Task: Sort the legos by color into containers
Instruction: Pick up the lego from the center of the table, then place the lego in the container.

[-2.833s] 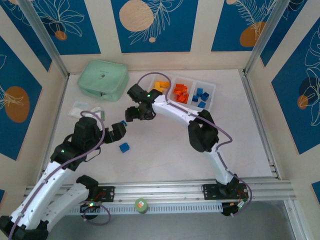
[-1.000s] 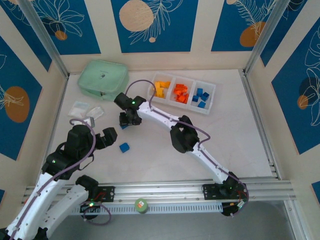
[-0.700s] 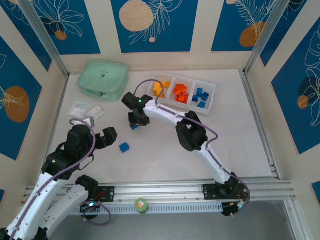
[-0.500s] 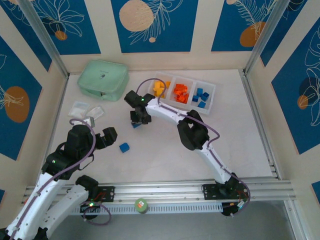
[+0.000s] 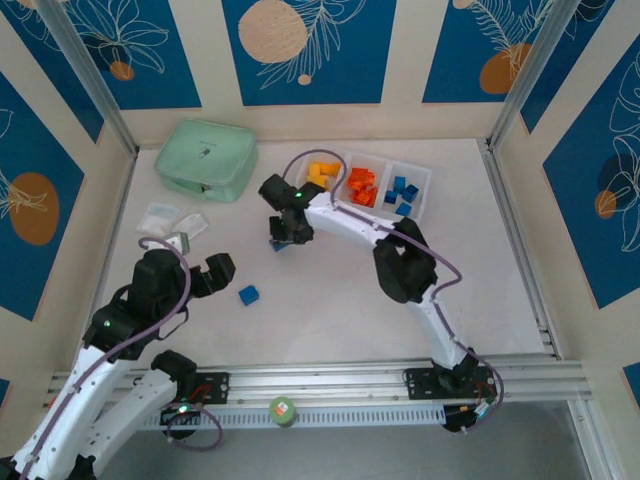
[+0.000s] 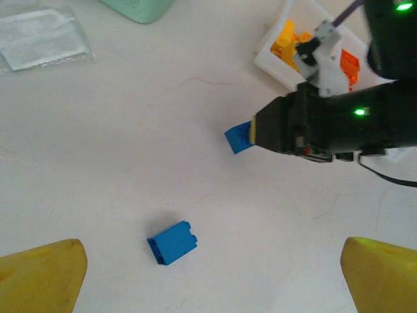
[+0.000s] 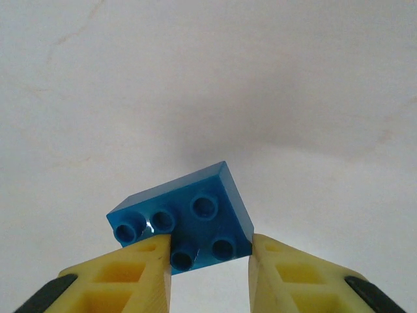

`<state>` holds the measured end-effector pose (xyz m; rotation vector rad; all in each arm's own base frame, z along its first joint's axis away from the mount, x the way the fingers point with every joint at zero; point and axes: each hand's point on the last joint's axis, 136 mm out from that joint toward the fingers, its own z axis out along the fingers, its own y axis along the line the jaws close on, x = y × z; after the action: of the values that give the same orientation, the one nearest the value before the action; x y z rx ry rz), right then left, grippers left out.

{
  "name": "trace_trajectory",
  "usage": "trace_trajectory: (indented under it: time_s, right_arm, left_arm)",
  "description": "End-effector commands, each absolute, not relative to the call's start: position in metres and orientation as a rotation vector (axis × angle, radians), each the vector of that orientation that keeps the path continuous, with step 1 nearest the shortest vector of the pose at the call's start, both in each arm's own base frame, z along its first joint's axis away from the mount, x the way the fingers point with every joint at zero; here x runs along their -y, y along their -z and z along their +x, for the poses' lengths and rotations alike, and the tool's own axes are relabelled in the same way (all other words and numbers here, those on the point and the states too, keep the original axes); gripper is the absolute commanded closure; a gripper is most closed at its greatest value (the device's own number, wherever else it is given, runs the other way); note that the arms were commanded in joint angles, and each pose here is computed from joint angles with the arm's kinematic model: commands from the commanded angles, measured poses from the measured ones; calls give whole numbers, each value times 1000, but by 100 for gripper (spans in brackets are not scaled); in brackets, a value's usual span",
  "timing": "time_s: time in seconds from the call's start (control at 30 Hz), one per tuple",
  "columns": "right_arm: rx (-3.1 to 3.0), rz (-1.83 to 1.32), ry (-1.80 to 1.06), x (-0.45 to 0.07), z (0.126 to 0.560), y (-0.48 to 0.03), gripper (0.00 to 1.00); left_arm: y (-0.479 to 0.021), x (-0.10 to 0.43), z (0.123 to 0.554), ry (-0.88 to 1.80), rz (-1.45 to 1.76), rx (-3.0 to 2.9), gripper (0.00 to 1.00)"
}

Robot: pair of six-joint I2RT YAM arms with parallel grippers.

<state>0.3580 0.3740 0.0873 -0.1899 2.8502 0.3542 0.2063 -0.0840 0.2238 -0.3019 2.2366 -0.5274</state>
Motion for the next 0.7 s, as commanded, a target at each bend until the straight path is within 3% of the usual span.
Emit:
trace_trajectory:
  time_s: [0.0,0.37,0.67]
  right_arm:
    - [-2763,-93,-416,-341,374,-134,68]
    - [-2609,314,-218,-154,419,-184,67]
    - [-2559,555,-123,-61,462,-160,65]
  left_arm:
    - [-236,98,215,624,-282,-2208,1]
    - [-232,164,253,869,-108,-2266,1]
    - [-226,205,282,945,9,-2293,1]
